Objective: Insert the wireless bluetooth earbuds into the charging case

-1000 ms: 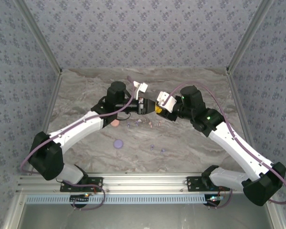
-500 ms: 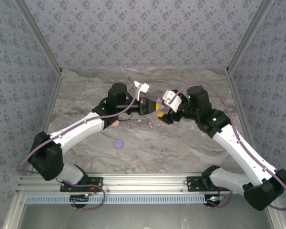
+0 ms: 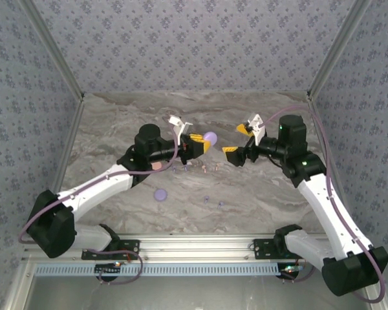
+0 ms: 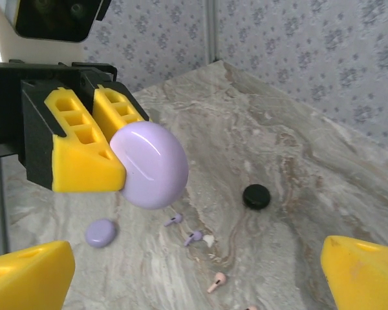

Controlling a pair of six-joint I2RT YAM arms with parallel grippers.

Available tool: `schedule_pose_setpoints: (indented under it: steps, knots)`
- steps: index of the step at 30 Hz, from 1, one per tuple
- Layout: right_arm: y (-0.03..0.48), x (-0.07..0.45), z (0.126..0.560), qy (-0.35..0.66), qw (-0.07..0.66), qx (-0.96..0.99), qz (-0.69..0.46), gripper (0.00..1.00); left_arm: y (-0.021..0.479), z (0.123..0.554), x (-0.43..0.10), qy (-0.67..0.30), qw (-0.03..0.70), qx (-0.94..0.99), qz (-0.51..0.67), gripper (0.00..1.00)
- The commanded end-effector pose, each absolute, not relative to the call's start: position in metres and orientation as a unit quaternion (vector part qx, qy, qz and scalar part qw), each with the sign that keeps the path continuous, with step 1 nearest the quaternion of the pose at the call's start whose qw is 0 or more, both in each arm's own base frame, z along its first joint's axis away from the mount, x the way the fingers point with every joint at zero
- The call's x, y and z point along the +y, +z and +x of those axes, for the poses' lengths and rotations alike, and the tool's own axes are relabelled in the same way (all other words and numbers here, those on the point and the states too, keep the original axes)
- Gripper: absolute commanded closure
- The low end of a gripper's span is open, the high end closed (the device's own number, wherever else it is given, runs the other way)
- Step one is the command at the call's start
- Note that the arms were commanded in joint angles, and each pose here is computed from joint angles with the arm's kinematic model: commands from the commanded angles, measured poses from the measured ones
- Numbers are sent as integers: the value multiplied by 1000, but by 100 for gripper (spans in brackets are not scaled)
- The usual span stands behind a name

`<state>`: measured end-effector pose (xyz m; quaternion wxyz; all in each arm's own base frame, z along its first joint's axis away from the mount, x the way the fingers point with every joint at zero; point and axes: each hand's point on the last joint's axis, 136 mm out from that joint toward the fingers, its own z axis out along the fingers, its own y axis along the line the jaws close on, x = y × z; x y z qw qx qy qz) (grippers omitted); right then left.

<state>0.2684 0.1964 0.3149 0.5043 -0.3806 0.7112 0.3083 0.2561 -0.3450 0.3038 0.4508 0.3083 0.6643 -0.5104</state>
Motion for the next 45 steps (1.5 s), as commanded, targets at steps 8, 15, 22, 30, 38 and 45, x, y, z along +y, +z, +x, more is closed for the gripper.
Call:
schedule_pose_setpoints:
  steps: [8, 15, 22, 30, 38, 45]
  knots:
    - [335, 216, 286, 333, 513, 696, -375, 4, 328, 237, -346, -500, 502, 600, 370, 98]
    - [335, 217, 300, 325, 510, 708, -365, 10, 326, 233, -348, -498, 500, 597, 382, 100]
    - [333, 219, 311, 321, 501, 718, -360, 10, 326, 232, -350, -498, 498, 595, 387, 100]
    - [329, 219, 318, 321, 492, 729, -352, 11, 325, 231, -350, -494, 499, 596, 389, 100]
    - [352, 192, 303, 327, 507, 738, -302, 11, 313, 238, -342, -461, 517, 614, 380, 100]
    - [284, 162, 281, 298, 402, 841, -205, 17, 312, 233, -322, -427, 564, 599, 375, 100]
